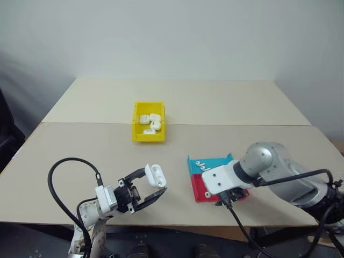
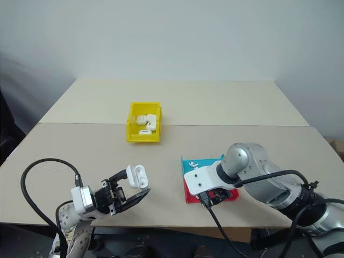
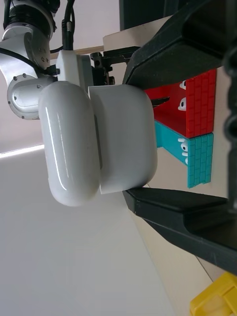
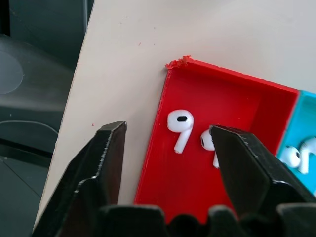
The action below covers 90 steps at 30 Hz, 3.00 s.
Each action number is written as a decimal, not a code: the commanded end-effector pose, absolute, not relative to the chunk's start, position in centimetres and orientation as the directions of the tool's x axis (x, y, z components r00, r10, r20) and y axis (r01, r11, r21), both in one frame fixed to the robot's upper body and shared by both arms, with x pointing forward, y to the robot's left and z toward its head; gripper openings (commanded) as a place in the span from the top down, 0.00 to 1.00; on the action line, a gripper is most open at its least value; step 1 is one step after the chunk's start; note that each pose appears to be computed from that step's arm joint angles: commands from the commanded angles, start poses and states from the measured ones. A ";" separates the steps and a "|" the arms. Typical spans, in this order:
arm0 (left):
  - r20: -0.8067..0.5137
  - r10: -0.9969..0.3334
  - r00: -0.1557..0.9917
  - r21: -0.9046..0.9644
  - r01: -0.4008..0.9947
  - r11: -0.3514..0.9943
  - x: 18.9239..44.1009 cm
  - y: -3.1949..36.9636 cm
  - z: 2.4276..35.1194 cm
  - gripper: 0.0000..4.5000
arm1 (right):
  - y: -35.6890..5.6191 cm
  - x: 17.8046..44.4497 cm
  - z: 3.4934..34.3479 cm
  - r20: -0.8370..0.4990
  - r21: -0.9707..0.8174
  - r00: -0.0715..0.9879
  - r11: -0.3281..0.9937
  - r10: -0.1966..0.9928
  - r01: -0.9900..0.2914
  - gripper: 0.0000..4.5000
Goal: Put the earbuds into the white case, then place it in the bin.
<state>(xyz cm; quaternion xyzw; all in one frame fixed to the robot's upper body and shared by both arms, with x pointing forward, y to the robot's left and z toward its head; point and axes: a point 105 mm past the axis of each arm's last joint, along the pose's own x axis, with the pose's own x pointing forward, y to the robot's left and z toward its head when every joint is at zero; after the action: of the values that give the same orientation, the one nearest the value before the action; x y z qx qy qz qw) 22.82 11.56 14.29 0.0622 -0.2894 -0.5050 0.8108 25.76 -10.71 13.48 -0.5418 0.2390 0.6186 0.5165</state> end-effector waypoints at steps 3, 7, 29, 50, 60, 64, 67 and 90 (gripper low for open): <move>0.430 -0.851 0.301 0.427 0.763 0.486 22.4 11.3 15.3 0.40 | -10.1 26.1 14.0 -0.913 -0.302 0.150 -0.382 0.379 -0.874 0.47; 0.423 -0.853 0.305 0.429 0.762 0.486 22.4 11.2 15.1 0.40 | -10.0 26.3 13.7 -0.917 -0.297 0.149 -0.388 0.369 -0.872 0.47; 0.408 -0.852 0.327 0.432 0.753 0.496 22.2 11.1 14.6 0.40 | -9.8 27.4 12.7 -0.934 -0.271 0.133 -0.414 0.332 -0.869 0.47; 0.395 -0.853 0.342 0.424 0.756 0.499 22.2 11.0 14.3 0.40 | -9.9 27.5 12.4 -0.935 -0.271 0.133 -0.419 0.329 -0.866 0.60; 0.367 -0.857 0.362 0.414 0.761 0.499 22.3 11.1 14.2 0.40 | -10.0 27.6 12.3 -0.937 -0.268 0.132 -0.427 0.323 -0.863 0.85; 0.368 -0.859 0.357 0.415 0.764 0.495 22.3 11.0 14.2 0.40 | -9.9 27.5 12.2 -0.935 -0.274 0.135 -0.427 0.328 -0.862 0.85; 0.381 -0.858 0.345 0.418 0.763 0.492 22.3 11.0 14.4 0.40 | -9.7 27.2 12.6 -0.927 -0.282 0.131 -0.422 0.351 -0.862 0.85; 0.558 -0.816 0.153 0.351 0.848 0.398 21.8 8.6 21.6 0.40 | -9.6 24.0 33.8 0.161 -0.624 0.041 0.134 0.986 -0.770 0.85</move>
<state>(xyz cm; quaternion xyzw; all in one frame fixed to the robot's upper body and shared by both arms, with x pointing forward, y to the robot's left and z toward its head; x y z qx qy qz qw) 22.38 8.88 20.43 -0.0120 -0.3340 -0.5407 0.7720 25.55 -9.51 32.66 -0.1988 -0.2365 0.6246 0.7173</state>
